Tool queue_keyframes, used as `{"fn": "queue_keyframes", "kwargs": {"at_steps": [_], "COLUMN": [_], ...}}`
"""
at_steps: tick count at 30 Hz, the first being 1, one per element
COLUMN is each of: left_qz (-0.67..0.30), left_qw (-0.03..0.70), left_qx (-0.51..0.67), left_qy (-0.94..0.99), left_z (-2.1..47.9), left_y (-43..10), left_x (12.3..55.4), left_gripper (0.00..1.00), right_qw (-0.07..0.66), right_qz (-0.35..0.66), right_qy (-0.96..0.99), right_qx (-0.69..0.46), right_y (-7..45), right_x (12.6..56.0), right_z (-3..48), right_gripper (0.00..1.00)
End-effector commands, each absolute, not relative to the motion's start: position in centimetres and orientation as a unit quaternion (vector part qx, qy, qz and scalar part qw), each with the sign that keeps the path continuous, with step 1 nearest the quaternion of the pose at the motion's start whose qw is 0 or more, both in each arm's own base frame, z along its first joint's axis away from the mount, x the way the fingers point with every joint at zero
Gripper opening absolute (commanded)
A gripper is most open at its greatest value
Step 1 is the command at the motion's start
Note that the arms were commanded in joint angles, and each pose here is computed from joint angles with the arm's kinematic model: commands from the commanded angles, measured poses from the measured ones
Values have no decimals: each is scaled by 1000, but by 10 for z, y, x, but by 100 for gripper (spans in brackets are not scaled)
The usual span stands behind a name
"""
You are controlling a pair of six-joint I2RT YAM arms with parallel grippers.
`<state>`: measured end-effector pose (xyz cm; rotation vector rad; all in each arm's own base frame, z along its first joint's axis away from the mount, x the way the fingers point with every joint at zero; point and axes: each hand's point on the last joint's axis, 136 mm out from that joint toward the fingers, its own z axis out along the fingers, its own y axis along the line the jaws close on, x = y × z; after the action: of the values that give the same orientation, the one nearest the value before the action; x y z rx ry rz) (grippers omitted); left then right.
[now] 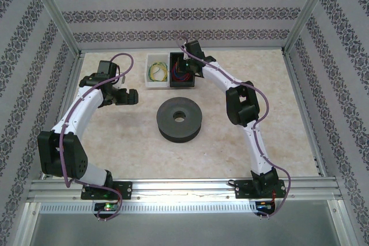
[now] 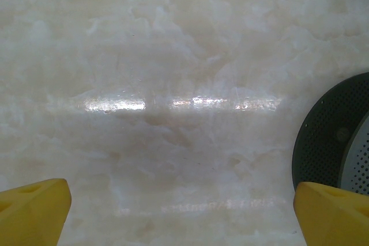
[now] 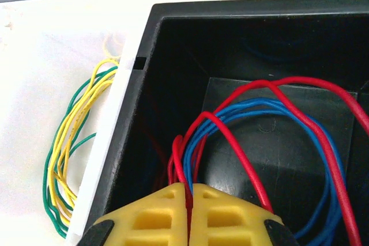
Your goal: Wrap the cables
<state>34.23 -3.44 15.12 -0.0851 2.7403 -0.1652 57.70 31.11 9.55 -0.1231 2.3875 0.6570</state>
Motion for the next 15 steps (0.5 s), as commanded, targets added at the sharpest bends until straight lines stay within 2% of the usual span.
{"fn": "queue_keyframes", "kwargs": {"at_steps": [1,15], "left_qz": [-59,-60], "left_qw": [195,202], "left_qx": [-15,-15], "left_qy": [979,977], "left_z": [154,157], "left_y": [-39,-39], "left_x": [336,335], "left_gripper": [99,99], "right_qw": [348,400], "right_qz": [261,283], "right_qy": [899,867], "right_qx": [-56,-93], "right_y": [319,309], "right_x": [576,545], "right_z": [131,223], "right_gripper": [0,0]}}
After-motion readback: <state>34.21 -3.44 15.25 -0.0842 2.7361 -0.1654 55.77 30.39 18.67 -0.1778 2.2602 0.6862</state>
